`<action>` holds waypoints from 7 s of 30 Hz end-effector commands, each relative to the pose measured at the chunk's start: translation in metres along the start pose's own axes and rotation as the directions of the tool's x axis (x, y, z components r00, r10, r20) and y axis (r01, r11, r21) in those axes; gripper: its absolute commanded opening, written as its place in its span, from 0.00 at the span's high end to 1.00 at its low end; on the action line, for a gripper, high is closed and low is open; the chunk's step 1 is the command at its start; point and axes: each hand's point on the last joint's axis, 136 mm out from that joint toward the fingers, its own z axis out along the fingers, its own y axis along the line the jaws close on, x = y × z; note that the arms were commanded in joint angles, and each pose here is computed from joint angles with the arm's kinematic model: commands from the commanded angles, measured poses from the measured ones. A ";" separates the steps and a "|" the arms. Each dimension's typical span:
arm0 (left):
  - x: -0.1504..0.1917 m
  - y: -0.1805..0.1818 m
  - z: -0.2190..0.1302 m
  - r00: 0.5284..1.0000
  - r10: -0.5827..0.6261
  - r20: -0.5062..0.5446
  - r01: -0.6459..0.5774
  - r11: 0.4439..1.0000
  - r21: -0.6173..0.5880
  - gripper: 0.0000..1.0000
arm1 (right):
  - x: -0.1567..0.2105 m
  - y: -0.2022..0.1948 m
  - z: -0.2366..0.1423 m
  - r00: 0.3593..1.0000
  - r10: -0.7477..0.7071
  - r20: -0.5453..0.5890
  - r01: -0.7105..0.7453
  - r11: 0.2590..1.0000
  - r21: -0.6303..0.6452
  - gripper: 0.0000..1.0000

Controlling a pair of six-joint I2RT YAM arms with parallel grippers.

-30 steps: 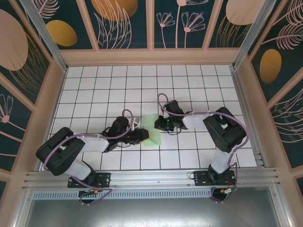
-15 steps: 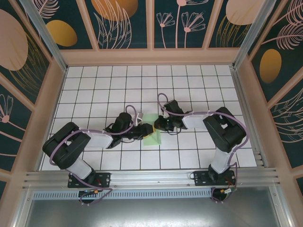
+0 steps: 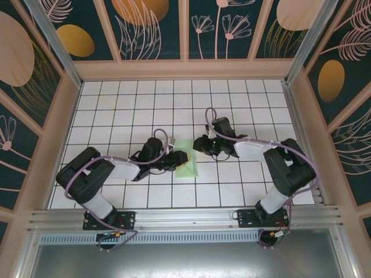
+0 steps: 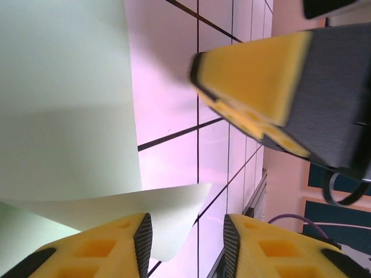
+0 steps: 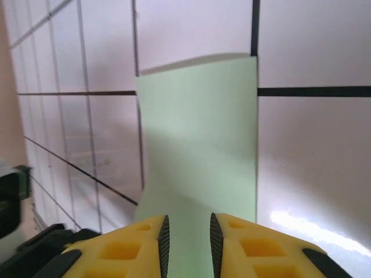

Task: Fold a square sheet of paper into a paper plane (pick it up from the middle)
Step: Fold the triangle a second time at the center of the table.

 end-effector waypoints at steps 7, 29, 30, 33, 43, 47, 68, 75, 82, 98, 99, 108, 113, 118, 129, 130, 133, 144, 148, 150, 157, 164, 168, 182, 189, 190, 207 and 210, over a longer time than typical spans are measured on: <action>-0.005 0.002 0.003 1.000 0.003 0.020 -0.002 1.000 -0.025 0.68 | 0.028 0.009 -0.016 0.998 -0.053 -0.042 0.049 0.994 -0.095 0.62; -0.005 0.006 0.006 1.000 -0.008 0.014 0.009 0.999 -0.031 0.78 | 0.040 0.015 0.008 0.989 -0.101 -0.103 0.091 0.991 -0.099 0.81; -0.005 0.006 0.006 1.000 -0.008 0.013 0.008 0.999 -0.031 0.78 | 0.039 0.015 0.008 0.989 -0.103 -0.102 0.093 0.991 -0.099 0.81; -0.004 0.007 0.007 1.000 -0.010 0.010 0.010 0.999 -0.032 0.79 | 0.039 0.016 0.008 0.989 -0.104 -0.103 0.093 0.990 -0.104 0.79; -0.002 0.011 0.008 1.000 -0.017 -0.004 0.017 0.999 -0.039 0.81 | 0.036 0.013 0.008 0.991 -0.098 -0.092 0.089 0.992 -0.094 0.84; -0.001 0.012 0.009 1.000 -0.019 -0.008 0.018 0.999 -0.041 0.82 | 0.036 0.008 0.011 0.991 -0.095 -0.094 0.088 0.993 -0.079 0.89; -0.003 -0.006 0.012 0.999 0.027 -0.033 -0.027 1.000 0.003 0.78 | 0.051 -0.039 0.023 0.988 -0.090 -0.129 0.099 0.993 0.069 0.97; -0.003 -0.006 0.018 0.998 0.029 -0.048 -0.028 1.000 0.005 0.79 | 0.050 -0.042 0.024 0.988 -0.087 -0.130 0.098 0.992 0.081 0.98; -0.001 0.011 0.025 0.998 0.005 -0.065 -0.007 0.999 -0.032 0.79 | 0.046 -0.043 0.024 0.989 -0.092 -0.120 0.102 0.991 0.088 0.98; 0.000 0.016 0.028 0.998 -0.011 -0.070 0.008 0.999 -0.031 0.80 | 0.036 -0.036 0.025 0.989 -0.110 -0.099 0.118 0.990 0.074 0.99; 0.000 0.015 0.028 0.997 -0.011 -0.071 0.009 1.000 -0.029 0.80 | 0.035 -0.034 0.025 0.989 -0.114 -0.096 0.121 0.990 0.070 0.98; -0.002 0.002 0.021 0.999 0.012 -0.045 -0.012 1.000 0.001 0.80 | 0.031 -0.028 0.025 0.987 -0.135 -0.085 0.139 0.989 0.051 0.99; -0.002 0.000 0.018 0.999 0.011 -0.036 -0.011 1.000 0.002 0.80 | 0.030 -0.031 0.026 0.987 -0.137 -0.085 0.143 0.988 0.063 1.00; 0.001 0.005 0.022 0.999 -0.014 -0.053 0.014 1.000 0.013 0.80 | 0.029 -0.034 0.028 0.988 -0.132 -0.085 0.138 0.988 0.067 1.00; 0.003 0.014 0.026 0.998 -0.030 -0.060 0.029 0.999 -0.021 0.80 | 0.023 -0.036 0.028 0.989 -0.132 -0.069 0.137 0.988 0.074 1.00; 0.003 0.014 0.027 0.998 -0.029 -0.061 0.027 0.999 -0.021 0.80 | 0.023 -0.036 0.028 0.989 -0.131 -0.070 0.136 0.988 0.072 1.00; 0.003 0.016 0.028 0.997 -0.032 -0.064 0.031 0.999 -0.025 0.81 | 0.024 -0.036 0.028 0.989 -0.132 -0.073 0.137 0.988 0.071 1.00; 0.004 0.025 0.031 0.997 -0.045 -0.070 0.041 0.998 -0.056 0.81 | 0.022 -0.037 0.028 0.988 -0.134 -0.072 0.140 0.987 0.075 1.00; 0.003 0.026 0.032 0.997 -0.044 -0.071 0.040 0.997 -0.060 0.81 | 0.020 -0.036 0.027 0.988 -0.143 -0.063 0.148 0.986 0.079 1.00; 0.003 0.025 0.033 0.996 -0.042 -0.073 0.038 0.998 -0.059 0.81 | 0.019 -0.035 0.026 0.987 -0.147 -0.058 0.151 0.986 0.076 1.00; 0.003 0.018 0.024 0.998 -0.015 -0.058 0.011 0.998 -0.056 0.79 | 0.026 -0.034 0.020 0.989 -0.131 -0.067 0.136 0.988 0.074 1.00; 0.007 0.010 -0.004 1.000 -0.008 0.020 0.009 0.997 -0.075 0.70 | 0.038 -0.036 0.009 0.995 -0.087 -0.050 0.092 0.991 0.101 1.00; 0.020 0.025 -0.005 0.999 -0.022 0.028 0.027 0.982 -0.186 0.74 | 0.044 -0.034 0.007 0.998 -0.046 -0.035 0.049 0.993 0.111 1.00; 0.028 0.057 0.002 0.997 -0.067 0.024 0.071 0.938 -0.340 0.96 | 0.050 -0.030 0.010 1.000 0.013 -0.006 -0.013 0.992 0.125 1.00; 0.032 0.092 -0.013 0.999 -0.037 -0.005 0.029 0.838 -0.544 0.99 | 0.051 -0.024 0.010 1.000 0.008 -0.004 -0.007 0.991 0.132 1.00; 0.032 0.098 -0.017 1.000 -0.028 -0.011 0.017 0.819 -0.574 0.99 | 0.052 -0.023 0.010 1.000 0.006 -0.005 -0.005 0.991 0.133 1.00; 0.014 0.110 -0.059 0.998 0.069 -0.003 -0.052 0.719 -0.693 1.00 | 0.055 0.012 0.020 0.995 -0.089 -0.048 0.091 0.995 0.047 1.00; 0.015 0.102 -0.050 0.998 0.064 -0.021 -0.062 0.753 -0.655 1.00 | 0.052 0.011 0.024 0.990 -0.133 -0.057 0.136 0.989 0.063 1.00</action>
